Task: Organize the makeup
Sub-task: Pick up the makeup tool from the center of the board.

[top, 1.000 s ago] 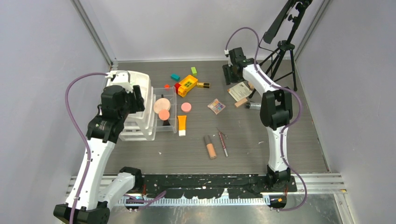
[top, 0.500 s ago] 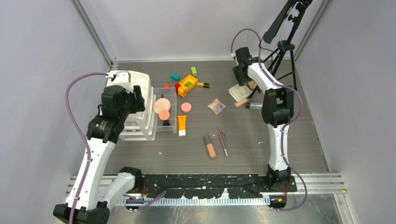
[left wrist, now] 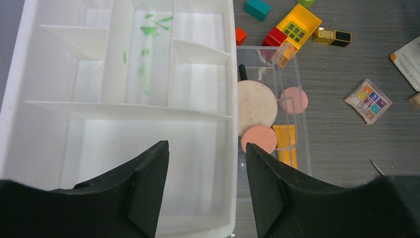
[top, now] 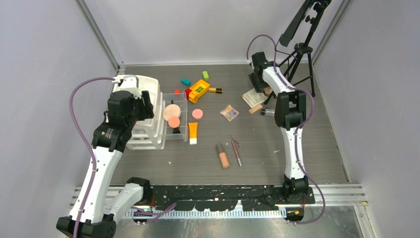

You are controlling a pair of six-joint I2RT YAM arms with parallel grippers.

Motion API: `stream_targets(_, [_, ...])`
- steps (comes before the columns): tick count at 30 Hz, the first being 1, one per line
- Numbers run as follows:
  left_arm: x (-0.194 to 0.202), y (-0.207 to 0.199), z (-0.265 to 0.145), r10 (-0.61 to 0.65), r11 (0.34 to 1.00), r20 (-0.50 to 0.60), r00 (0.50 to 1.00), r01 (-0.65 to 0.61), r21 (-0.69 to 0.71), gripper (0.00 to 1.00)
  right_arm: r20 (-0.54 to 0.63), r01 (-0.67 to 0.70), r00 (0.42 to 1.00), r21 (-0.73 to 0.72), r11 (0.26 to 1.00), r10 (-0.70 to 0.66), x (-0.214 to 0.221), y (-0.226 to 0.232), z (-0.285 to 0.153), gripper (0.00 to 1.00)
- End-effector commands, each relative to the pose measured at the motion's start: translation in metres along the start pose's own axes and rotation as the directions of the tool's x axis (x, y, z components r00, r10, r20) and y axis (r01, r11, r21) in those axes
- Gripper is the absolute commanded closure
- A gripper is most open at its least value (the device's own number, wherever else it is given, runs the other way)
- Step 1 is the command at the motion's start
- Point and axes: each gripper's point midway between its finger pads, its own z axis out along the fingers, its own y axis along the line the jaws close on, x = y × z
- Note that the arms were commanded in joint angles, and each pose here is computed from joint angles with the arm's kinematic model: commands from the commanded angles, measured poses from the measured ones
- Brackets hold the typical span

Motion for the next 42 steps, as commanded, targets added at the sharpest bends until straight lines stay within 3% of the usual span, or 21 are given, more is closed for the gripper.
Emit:
stream_targets(1, [-0.01, -0.001, -0.001, 0.003, 1.0, 0.044, 0.999, -0.004, 0.006, 0.4, 0.018, 0.005, 1.0, 0.012, 1.0, -0.006, -0.013, -0.009, -0.003, 0.31])
stream_targets(8, [-0.009, -0.001, 0.0, 0.004, 1.0, 0.041, 0.999, -0.004, 0.005, 0.4, -0.011, 0.014, 1.0, 0.007, 1.0, -0.013, -0.007, -0.005, 0.006, 0.41])
stream_targets(12, [-0.01, -0.002, 0.0, 0.004, 1.0, 0.041, 0.999, -0.005, 0.006, 0.4, -0.02, 0.009, 1.0, 0.007, 1.0, -0.009, -0.005, -0.004, 0.009, 0.56])
stream_targets(21, [-0.01, -0.002, 0.001, 0.004, 1.0, 0.041, 0.999, -0.004, 0.007, 0.4, 0.02, -0.014, 1.0, 0.031, 0.999, 0.013, -0.018, -0.009, -0.008, 0.61])
stream_targets(27, [-0.009, -0.003, 0.001, 0.003, 1.0, 0.039, 0.999, -0.004, 0.01, 0.4, 0.163, -0.018, 0.987, 0.068, 0.998, 0.007, -0.058, -0.005, -0.058, 0.63])
stream_targets(35, [-0.01, -0.002, 0.001, 0.003, 1.0, 0.039, 0.999, -0.003, 0.009, 0.4, 0.348, 0.01, 0.937, 0.032, 0.999, -0.02, -0.108, 0.043, -0.139, 0.63])
stream_targets(40, [-0.009, -0.002, 0.001, 0.003, 1.0, 0.039, 0.999, -0.004, 0.007, 0.4, 0.474, 0.042, 0.88, -0.134, 0.99, 0.027, -0.13, 0.098, -0.205, 0.63])
stream_targets(42, [-0.01, -0.002, 0.0, 0.003, 1.0, 0.041, 0.999, -0.003, 0.006, 0.4, 0.511, 0.074, 0.854, -0.305, 0.949, 0.097, -0.133, 0.13, -0.237, 0.63])
